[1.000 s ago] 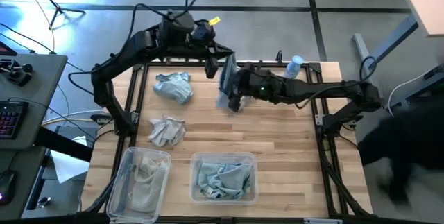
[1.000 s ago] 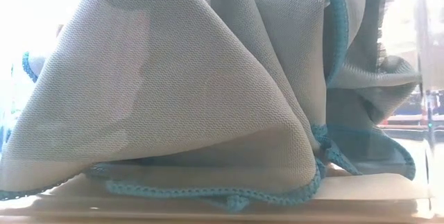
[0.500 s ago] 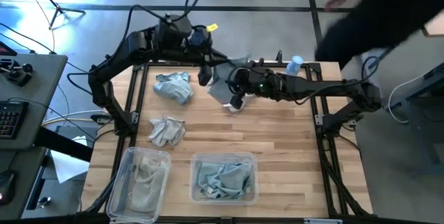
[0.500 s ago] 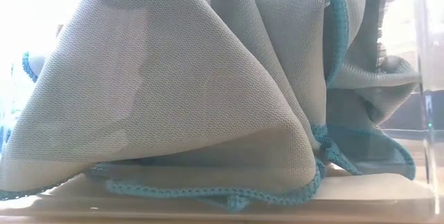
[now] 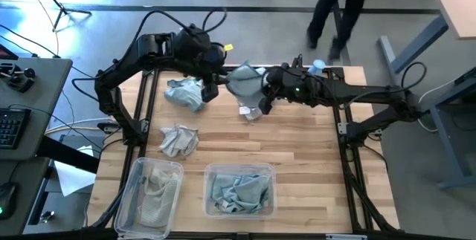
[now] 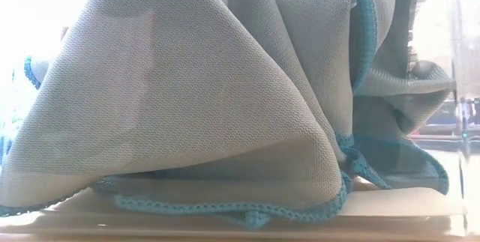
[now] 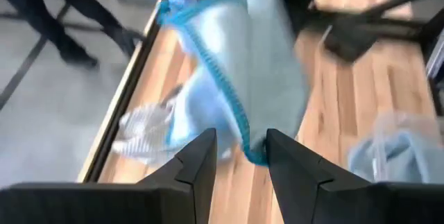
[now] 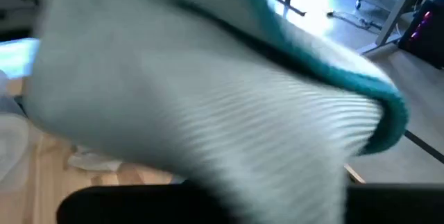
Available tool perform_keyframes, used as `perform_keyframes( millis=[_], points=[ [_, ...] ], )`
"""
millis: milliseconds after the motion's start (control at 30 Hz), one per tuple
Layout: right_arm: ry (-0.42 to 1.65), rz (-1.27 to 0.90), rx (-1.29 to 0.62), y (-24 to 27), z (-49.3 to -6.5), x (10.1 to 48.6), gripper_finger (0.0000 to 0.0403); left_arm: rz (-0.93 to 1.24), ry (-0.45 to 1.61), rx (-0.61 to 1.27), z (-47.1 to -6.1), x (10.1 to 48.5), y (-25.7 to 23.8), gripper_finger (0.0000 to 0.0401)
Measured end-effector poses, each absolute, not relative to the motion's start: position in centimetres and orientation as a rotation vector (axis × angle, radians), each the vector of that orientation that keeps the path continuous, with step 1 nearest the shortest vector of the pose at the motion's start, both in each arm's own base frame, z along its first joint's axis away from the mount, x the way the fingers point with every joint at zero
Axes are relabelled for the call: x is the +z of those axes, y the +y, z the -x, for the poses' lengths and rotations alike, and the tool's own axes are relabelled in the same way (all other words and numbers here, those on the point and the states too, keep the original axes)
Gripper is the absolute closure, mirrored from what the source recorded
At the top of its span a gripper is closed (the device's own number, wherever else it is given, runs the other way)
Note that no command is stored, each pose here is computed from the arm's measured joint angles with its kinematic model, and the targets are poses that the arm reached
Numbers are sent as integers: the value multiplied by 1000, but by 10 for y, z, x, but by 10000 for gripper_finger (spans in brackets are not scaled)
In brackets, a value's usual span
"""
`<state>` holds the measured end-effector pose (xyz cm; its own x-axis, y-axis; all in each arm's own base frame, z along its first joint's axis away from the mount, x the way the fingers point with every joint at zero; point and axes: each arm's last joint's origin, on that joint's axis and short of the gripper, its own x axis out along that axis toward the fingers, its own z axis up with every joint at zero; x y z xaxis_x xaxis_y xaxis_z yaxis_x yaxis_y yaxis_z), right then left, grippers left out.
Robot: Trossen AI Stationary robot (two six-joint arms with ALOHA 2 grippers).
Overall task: Sort microfiber towel by color & place in baskets
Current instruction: Put the bottom left blue towel into the right transparent bin
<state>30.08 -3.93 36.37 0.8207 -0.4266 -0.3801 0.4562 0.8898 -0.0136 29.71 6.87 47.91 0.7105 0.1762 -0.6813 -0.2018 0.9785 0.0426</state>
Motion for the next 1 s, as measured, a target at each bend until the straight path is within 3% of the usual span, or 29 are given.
perform_keyframes(
  millis=[533,1000],
  points=[
    [278,-231,-556,39,-286,371,402,19,790,138,-279,432,46,286],
    [145,-283,-412,114,-267,382,402,306,608,57,-210,369,-9,286]
  ],
)
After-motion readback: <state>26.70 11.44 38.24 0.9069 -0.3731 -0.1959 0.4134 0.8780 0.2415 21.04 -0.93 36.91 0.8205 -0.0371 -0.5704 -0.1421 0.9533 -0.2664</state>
